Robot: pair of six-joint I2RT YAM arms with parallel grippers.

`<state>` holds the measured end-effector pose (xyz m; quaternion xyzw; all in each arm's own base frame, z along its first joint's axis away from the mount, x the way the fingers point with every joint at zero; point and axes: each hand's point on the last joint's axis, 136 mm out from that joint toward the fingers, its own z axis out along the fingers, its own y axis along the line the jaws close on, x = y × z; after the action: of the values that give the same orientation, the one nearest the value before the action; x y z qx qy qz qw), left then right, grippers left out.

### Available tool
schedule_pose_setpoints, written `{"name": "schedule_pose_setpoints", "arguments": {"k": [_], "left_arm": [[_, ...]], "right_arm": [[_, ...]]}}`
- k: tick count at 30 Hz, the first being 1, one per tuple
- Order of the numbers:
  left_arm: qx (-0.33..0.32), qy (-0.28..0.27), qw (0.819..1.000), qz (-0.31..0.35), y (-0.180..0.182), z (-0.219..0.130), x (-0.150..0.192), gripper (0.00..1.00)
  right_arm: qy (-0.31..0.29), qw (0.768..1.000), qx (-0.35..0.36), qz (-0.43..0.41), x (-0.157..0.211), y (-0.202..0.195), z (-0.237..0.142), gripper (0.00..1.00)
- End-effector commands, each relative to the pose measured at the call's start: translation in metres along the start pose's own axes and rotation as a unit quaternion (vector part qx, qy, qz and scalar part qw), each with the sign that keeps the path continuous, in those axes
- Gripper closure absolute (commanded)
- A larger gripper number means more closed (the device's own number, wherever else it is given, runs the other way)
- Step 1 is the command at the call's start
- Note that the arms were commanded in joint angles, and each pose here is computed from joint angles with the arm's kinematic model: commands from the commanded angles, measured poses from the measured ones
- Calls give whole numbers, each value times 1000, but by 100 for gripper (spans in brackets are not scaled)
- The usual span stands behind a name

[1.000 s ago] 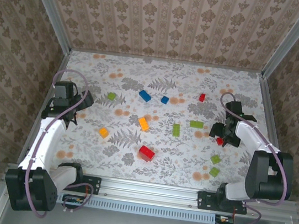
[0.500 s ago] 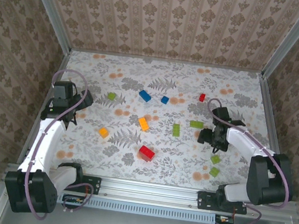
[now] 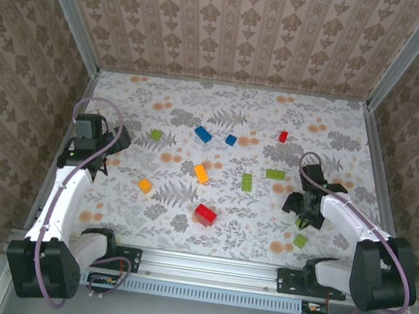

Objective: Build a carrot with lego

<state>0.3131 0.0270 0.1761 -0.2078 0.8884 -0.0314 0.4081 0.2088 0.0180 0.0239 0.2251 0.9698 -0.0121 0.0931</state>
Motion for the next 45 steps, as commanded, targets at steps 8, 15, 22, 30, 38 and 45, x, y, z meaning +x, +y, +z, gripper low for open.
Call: {"name": "schedule_pose_setpoints", "arguments": {"k": [8, 15, 22, 30, 38, 45], "left_arm": [[16, -18, 1000, -2, -9, -11, -12, 0], [17, -17, 1000, 0, -10, -10, -12, 0], [15, -17, 1000, 2, -10, -11, -11, 0], [13, -14, 1000, 4, -10, -10, -10, 0], [8, -13, 1000, 6, -8, -8, -10, 0], [0, -13, 1000, 9, -6, -9, -10, 0]], "right_arm": [[17, 1000, 11, 24, 20, -3, 3, 26], [18, 1000, 11, 19, 28, -1, 3, 45], [11, 1000, 12, 7, 28, 2, 0, 59], [-17, 999, -5, -31, 16, 19, -28, 64], [-15, 974, -71, -213, 19, 106, -90, 64], [5, 900, -87, -427, 50, 192, -115, 63]]}}
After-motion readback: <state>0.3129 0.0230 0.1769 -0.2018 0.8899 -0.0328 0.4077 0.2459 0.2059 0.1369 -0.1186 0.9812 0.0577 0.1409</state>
